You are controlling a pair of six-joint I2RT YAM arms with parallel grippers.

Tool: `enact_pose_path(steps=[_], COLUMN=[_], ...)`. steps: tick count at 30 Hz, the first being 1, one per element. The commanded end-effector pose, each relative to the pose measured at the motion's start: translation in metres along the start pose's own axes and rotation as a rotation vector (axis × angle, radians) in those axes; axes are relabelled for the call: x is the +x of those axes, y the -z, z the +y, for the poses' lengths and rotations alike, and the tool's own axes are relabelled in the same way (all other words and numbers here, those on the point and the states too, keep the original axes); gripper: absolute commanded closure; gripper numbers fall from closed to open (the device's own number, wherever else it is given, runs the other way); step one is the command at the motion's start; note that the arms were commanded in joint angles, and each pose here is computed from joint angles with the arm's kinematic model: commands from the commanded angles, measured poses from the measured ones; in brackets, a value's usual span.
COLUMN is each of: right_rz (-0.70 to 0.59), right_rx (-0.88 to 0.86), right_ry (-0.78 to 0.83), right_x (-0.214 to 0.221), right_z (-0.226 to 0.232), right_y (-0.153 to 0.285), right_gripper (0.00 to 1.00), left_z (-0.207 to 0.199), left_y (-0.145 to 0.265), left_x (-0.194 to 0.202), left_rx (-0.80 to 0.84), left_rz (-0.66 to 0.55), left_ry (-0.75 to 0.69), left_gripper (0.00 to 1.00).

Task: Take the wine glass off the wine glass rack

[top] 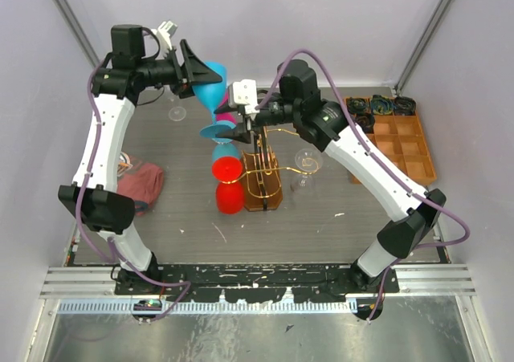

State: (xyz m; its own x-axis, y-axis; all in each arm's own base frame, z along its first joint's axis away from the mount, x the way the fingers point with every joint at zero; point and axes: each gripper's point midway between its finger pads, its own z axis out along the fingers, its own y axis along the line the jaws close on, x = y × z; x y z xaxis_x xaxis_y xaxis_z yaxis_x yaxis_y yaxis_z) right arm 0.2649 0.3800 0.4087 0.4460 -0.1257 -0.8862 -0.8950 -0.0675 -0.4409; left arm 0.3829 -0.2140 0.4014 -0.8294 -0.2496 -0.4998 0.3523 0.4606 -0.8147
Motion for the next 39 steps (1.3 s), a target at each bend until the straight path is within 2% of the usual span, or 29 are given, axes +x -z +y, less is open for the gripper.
enact_pose_path(steps=[1,2,3,4,10,14,16,21,23,26,33,39], right_rz=[-0.030,-0.024,-0.010,0.002,0.030,0.050,0.059,0.151,0.170,0.178,0.173,0.201], right_rx=[0.139,0.157,0.189,0.214,0.304,0.354,0.400,0.730,0.790,0.865,0.900,0.908], right_ry=[0.017,0.016,0.017,0.019,0.060,0.078,0.057,-0.373,-0.552,-0.710,-0.755,-0.752], right_x=[-0.025,-0.025,-0.024,-0.023,-0.029,-0.031,-0.032,-0.012,0.008,0.037,0.064,0.082], right_z=[-0.019,-0.021,-0.024,-0.025,-0.026,-0.025,-0.027,-0.081,-0.099,-0.112,-0.115,-0.122], right_y=[0.013,0.016,0.020,0.024,0.046,0.059,0.067,0.110,0.126,0.139,0.140,0.140], right_gripper=[0.24,0.11,0.03,0.01,0.00,0.00,0.00,0.00,0.00,0.00,0.00,0.00], left_z=[0.011,0.017,0.025,0.033,0.082,0.117,0.135,0.186,0.197,0.229,0.266,0.284], left_y=[0.025,0.034,0.044,0.053,0.101,0.124,0.129,0.143,0.151,0.158,0.155,0.139], left_x=[-0.009,-0.014,-0.020,-0.024,-0.046,-0.057,-0.062,-0.076,-0.081,-0.074,-0.093,-0.118], left_rx=[-0.006,-0.021,-0.040,-0.058,-0.243,-0.474,-0.554,-0.765,-0.846,-0.998,-1.146,-1.316], left_rz=[-0.036,-0.060,-0.087,-0.108,-0.225,-0.294,-0.334,-0.520,-0.625,-0.722,-0.851,-0.943], left_ry=[-0.030,-0.030,-0.027,-0.023,-0.008,-0.048,-0.056,-0.116,-0.171,-0.217,-0.313,-0.462], left_gripper=[0.35,0.35,0.34,0.35,0.36,0.33,0.36,0.37,0.36,0.35,0.33,0.30])
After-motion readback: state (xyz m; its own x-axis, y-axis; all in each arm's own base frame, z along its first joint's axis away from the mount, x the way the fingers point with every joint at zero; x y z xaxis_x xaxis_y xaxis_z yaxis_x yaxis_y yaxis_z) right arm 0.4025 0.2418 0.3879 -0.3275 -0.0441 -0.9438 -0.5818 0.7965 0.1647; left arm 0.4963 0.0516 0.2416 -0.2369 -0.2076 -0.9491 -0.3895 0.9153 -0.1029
